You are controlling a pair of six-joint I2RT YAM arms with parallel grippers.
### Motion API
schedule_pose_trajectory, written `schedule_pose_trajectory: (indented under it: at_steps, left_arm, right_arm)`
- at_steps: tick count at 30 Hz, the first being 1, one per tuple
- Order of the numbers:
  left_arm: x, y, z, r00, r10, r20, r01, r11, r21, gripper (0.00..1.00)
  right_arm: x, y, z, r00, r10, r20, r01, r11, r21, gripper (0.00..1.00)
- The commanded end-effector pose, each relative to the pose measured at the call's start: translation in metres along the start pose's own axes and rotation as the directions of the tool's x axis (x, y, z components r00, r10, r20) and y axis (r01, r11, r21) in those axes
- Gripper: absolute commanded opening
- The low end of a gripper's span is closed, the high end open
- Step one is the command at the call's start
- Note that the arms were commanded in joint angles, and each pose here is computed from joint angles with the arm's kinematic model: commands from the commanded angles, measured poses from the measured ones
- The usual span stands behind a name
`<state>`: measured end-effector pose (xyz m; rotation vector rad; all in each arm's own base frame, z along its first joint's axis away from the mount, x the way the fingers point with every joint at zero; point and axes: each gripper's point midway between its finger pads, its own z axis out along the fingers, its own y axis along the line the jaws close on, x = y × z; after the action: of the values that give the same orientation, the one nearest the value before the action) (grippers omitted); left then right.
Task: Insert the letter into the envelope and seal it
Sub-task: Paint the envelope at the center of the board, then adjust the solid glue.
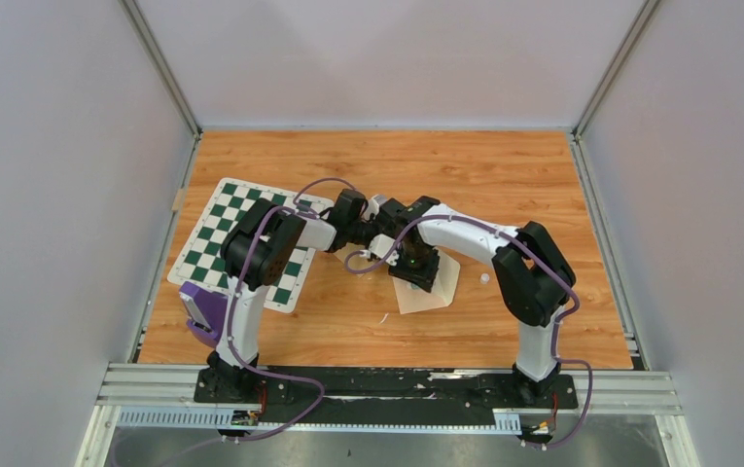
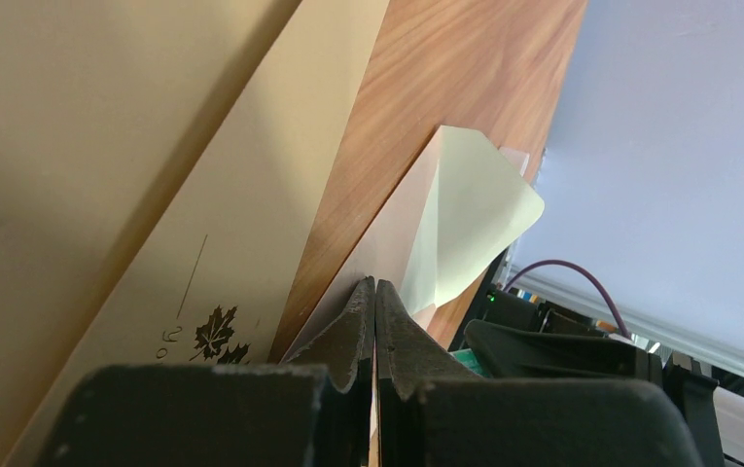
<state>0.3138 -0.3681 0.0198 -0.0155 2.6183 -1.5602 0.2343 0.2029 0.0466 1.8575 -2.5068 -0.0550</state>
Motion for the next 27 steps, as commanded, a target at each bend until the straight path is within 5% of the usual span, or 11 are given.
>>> schedule_pose_trajectory:
  at_steps: [1, 15, 23, 27]
  left_arm:
    - [0.0, 0.02, 0.004, 1.0, 0.009, 0.028, -0.007, 0.997, -0.083, 0.0]
    - [0.0, 0.021, 0.005, 1.0, 0.006, 0.021, -0.004, 0.996, -0.086, 0.0]
    - [-0.019, -0.014, -0.007, 0.99, 0.128, 0.064, -0.128, 0.992, -0.015, 0.0]
    - [-0.036, -0.049, -0.027, 0.969, 0.214, 0.122, -0.224, 0.972, 0.075, 0.12]
  right_arm:
    - [-0.006, 0.005, -0.006, 0.999, -0.014, 0.036, 0.014, 1.0, -0.004, 0.0]
    - [0.003, -0.033, -0.028, 1.0, 0.022, 0.015, -0.023, 0.996, 0.091, 0.0]
    - [0.007, -0.042, -0.081, 0.982, 0.078, 0.171, -0.093, 0.992, 0.08, 0.0]
    - [0.014, -0.05, -0.106, 0.944, 0.172, 0.281, -0.184, 0.983, 0.015, 0.0]
